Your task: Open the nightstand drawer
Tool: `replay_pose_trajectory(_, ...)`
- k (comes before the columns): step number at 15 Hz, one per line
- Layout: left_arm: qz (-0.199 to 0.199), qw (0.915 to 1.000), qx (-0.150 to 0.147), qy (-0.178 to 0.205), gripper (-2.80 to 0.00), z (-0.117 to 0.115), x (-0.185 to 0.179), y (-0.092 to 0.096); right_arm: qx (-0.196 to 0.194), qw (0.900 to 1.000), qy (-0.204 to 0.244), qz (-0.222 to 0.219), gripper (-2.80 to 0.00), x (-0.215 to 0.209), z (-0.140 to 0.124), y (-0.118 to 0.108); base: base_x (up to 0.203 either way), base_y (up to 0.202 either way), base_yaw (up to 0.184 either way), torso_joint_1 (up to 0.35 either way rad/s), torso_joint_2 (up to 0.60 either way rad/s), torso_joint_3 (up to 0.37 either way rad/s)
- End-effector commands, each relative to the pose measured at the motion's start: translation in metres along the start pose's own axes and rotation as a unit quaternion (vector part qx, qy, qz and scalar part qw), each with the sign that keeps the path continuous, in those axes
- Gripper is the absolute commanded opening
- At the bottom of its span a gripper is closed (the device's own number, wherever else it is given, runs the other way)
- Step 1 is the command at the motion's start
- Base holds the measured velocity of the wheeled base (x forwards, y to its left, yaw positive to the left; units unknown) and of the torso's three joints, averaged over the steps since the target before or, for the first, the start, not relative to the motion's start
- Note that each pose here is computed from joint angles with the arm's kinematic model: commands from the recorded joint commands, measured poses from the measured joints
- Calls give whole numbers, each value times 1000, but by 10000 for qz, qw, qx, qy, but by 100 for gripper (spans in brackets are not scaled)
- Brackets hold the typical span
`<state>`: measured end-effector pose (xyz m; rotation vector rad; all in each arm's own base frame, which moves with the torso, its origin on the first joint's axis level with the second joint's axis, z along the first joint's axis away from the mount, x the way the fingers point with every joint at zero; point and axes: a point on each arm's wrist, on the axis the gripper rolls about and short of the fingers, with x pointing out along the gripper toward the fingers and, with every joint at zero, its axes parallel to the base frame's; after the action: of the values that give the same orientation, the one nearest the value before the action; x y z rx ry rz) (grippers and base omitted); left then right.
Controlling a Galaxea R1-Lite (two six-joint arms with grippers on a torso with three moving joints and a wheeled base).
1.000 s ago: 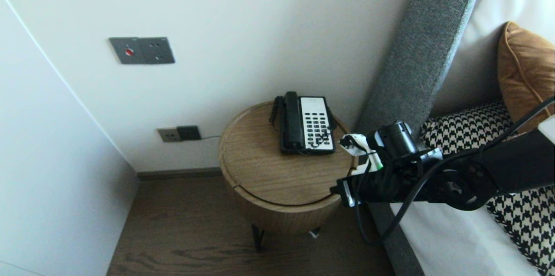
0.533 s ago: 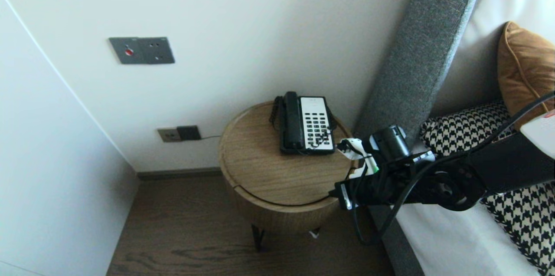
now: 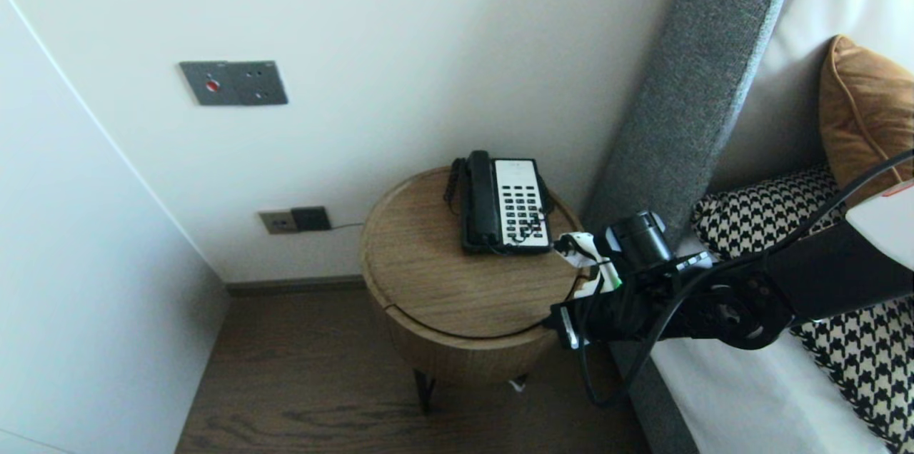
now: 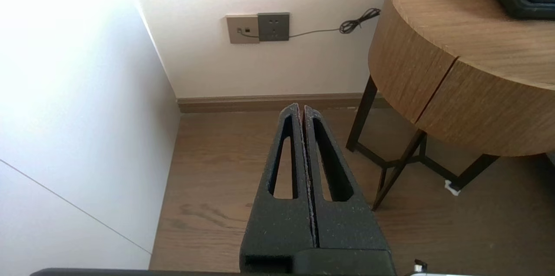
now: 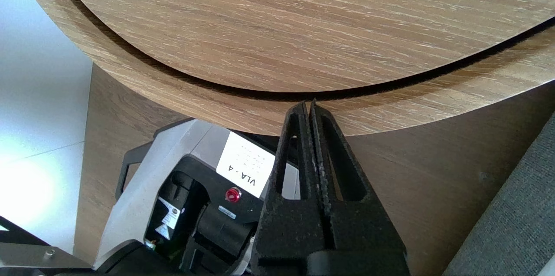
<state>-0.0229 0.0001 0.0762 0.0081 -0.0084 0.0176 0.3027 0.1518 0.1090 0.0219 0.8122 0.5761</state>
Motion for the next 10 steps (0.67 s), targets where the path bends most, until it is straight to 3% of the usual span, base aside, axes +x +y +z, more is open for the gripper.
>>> replay_pose_trajectory(1, 4, 10000, -2, -3, -280, 0, 0, 0, 5, 10000, 10, 6, -280, 0, -1, 0, 0, 0, 0, 0, 0, 0)
replay_pose_trajectory(10, -3, 10000, 6, 4, -280, 0, 0, 0, -8, 10000, -25, 16, -280, -1, 1, 1, 0, 0, 0, 0, 0, 0)
